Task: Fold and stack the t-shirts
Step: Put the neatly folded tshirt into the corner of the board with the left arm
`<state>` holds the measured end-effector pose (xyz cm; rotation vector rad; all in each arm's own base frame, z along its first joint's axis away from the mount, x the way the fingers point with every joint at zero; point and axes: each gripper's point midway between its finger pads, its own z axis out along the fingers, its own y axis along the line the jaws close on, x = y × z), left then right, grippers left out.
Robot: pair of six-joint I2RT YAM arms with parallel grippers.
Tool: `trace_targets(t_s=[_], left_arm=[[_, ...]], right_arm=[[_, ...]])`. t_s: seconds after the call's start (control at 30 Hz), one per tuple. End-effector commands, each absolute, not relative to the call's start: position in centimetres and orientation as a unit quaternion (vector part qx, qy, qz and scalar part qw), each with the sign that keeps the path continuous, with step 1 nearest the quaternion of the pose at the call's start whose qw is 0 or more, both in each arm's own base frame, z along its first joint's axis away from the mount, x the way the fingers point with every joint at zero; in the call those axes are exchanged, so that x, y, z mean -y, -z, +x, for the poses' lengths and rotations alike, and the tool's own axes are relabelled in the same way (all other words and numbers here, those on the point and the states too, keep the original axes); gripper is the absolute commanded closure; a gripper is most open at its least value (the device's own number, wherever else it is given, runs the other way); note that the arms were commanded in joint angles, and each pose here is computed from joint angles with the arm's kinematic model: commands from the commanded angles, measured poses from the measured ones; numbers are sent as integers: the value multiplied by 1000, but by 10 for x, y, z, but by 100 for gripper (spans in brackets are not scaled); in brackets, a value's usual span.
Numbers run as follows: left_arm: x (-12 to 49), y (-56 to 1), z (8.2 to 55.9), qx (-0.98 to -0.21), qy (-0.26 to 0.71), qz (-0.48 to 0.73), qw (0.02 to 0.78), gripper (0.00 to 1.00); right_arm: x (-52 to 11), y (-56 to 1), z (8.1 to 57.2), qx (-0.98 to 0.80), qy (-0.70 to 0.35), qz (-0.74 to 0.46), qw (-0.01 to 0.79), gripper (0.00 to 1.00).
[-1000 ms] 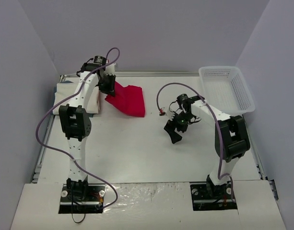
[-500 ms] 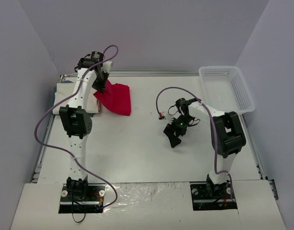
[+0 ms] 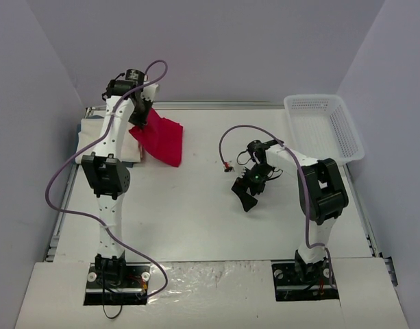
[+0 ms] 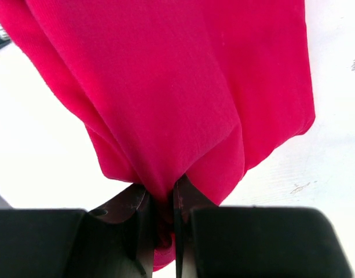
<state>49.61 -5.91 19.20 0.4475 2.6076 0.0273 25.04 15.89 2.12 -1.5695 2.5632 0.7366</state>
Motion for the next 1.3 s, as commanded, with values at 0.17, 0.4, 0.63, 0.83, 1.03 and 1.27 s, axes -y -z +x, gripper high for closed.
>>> trace_targets(t_s=[0.17,0.4,0.63,0.83,1.03,1.27], left_arm=[[3,-283,483,-928,-76,157,330,98],[-49,-290,476,-931,-99,121,329,98],[-73,-298,473,-928,-104,108,341,98],[-84,-294,477,-928,-105,102,342,97],[-106,-280,482,-931,-114,84,337,98],[-140,-267,489,-932,-124,59,335,98]], right_arm=[[-151,22,220,-826,-231,-510,-64,0],[-151,28,217,-825,-223,-513,-77,0],[-147,34,215,-828,-214,-511,-91,0],[-144,38,213,-829,-208,-510,-99,0],[-141,43,211,-831,-203,-506,-111,0],[-139,47,208,-832,-203,-503,-120,0]])
